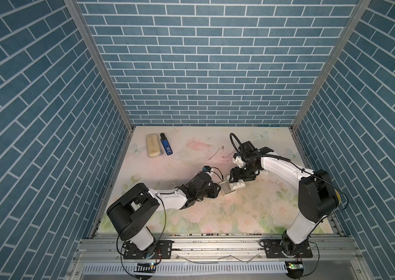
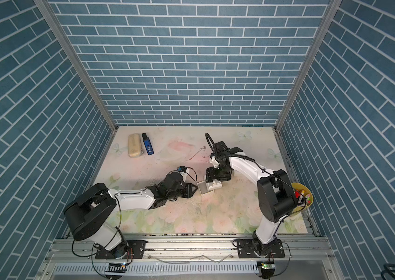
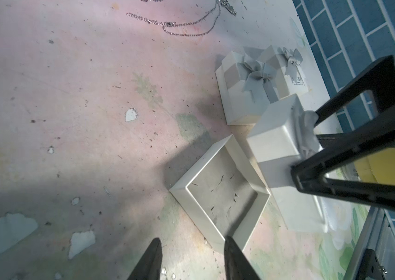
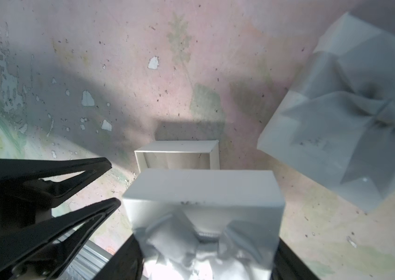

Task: Take the necklace out of the lift-off lid jewelry box
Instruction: Pick up the lid from the center of the board.

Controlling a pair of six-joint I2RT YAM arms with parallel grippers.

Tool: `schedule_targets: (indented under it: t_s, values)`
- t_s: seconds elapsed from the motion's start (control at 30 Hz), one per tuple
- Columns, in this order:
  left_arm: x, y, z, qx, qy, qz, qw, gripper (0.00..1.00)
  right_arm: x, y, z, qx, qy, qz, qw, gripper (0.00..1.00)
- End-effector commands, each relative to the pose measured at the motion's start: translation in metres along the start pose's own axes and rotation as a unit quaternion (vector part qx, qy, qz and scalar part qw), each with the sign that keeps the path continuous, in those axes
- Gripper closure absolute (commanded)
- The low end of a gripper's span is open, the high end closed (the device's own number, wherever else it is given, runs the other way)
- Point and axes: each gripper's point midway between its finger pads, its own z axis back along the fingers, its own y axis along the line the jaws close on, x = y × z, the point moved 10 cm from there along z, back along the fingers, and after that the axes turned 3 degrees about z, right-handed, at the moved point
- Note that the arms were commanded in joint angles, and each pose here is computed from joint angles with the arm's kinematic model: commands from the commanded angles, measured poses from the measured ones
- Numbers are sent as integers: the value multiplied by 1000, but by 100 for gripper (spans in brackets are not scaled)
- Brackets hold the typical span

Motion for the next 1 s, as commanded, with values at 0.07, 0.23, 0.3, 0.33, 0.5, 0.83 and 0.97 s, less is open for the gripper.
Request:
schedule_targets:
  t_s: [0.07, 0.23, 0.3, 0.33, 0.5, 0.83, 0.97]
  values:
    - [-2, 3, -8, -8, 5, 9, 1000, 58, 2, 6, -4, 27, 26, 28, 999, 35]
    - [-3, 4, -12, -12, 9, 13, 1000, 59, 2, 4, -13, 37, 40, 37, 998, 35]
    - [-4, 4, -13, -11, 10, 13, 1000, 59, 1, 4, -16, 39, 45, 36, 998, 35]
    - [-4, 4, -14, -10, 11, 13, 1000, 59, 1, 3, -17, 40, 45, 37, 998, 35]
    - [-4, 5, -15, -10, 14, 14, 1000, 59, 3, 3, -20, 46, 46, 36, 997, 35]
    - [-5, 7, -20, -11, 16, 16, 1000, 60, 4, 5, -23, 55, 48, 37, 997, 35]
    - [-6, 7, -21, -11, 17, 16, 1000, 60, 4, 7, -24, 58, 51, 38, 996, 36]
